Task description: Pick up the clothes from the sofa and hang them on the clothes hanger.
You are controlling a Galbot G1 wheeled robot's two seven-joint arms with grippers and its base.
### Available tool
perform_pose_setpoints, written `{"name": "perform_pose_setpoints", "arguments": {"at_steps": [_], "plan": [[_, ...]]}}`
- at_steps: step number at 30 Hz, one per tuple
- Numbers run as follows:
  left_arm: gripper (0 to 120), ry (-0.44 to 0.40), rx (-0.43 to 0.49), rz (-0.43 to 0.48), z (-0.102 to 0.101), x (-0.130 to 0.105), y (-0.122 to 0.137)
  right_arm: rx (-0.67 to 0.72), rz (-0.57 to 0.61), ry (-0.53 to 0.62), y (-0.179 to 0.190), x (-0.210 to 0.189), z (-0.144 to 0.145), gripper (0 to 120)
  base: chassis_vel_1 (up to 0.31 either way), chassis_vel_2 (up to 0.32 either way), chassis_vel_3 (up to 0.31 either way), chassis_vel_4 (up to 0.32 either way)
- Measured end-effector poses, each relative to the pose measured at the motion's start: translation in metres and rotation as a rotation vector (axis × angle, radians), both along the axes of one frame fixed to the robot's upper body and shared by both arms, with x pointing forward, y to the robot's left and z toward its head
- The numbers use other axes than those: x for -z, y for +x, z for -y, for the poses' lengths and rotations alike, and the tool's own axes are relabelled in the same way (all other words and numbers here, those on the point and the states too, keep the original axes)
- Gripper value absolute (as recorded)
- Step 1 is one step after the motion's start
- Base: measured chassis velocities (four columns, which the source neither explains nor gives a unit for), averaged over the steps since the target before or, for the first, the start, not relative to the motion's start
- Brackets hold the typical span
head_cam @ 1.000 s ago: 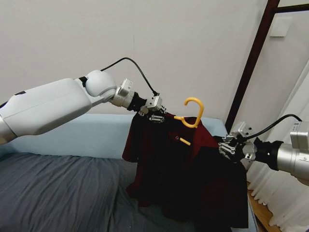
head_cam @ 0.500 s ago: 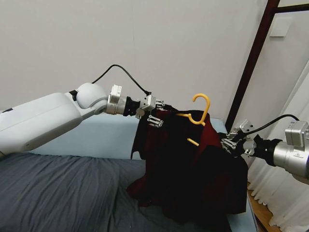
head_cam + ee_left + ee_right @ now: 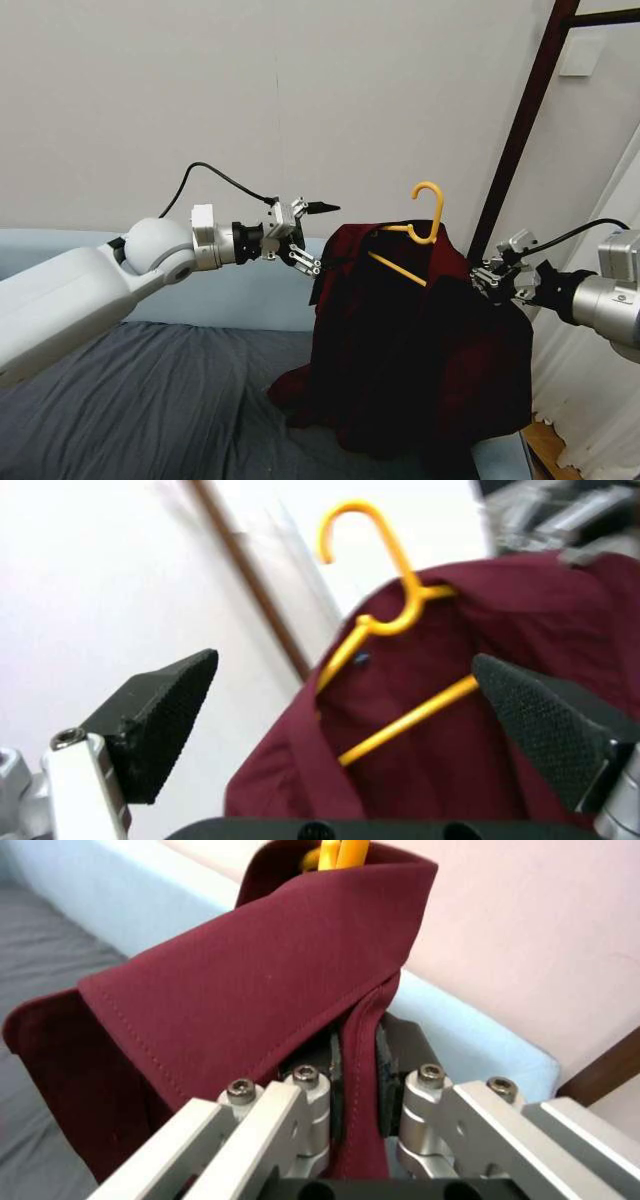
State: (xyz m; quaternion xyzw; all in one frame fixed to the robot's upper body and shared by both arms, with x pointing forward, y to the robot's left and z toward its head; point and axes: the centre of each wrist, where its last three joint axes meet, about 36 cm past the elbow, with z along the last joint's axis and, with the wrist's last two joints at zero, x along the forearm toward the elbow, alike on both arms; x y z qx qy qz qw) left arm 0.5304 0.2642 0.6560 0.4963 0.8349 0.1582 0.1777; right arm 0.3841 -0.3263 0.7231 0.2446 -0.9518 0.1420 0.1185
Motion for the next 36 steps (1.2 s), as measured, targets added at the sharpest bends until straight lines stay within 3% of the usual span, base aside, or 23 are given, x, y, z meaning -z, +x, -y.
{"name": "perform_pose_setpoints", "arguments": {"at_steps": [4,5,9,13,23,30,36], "plan": [[100,-0.159,-0.223,-0.069,0.009,0.024,-0.035,0.01,0.052,0.052,-0.004,-0.006,-0.01,7,0.0,0.0,0.0,0.0],[100,-0.159,-0.223,-0.069,0.009,0.024,-0.035,0.01,0.052,0.052,-0.004,-0.006,-0.01,7,0.0,0.0,0.0,0.0],[100,-0.255,-0.418,-0.152,0.019,0.042,-0.057,0.02,0.098,0.119,-0.011,-0.005,-0.022,7,0.0,0.0,0.0,0.0],[100,-0.313,-0.484,-0.176,0.028,0.047,-0.059,0.027,0.133,0.172,-0.016,0.001,-0.032,7,0.0,0.0,0.0,0.0],[100,-0.323,-0.472,-0.266,0.063,0.049,-0.059,0.037,0.18,0.216,-0.021,0.007,-0.043,7,0.0,0.0,0.0,0.0],[97,-0.331,-0.45,-0.29,0.09,0.054,-0.046,0.014,0.175,0.204,-0.024,0.007,-0.045,7,0.0,0.0,0.0,0.0],[91,-0.331,-0.448,-0.292,0.101,0.056,-0.032,-0.008,0.174,0.204,-0.027,0.006,-0.048,7,0.0,0.0,0.0,0.0]]}}
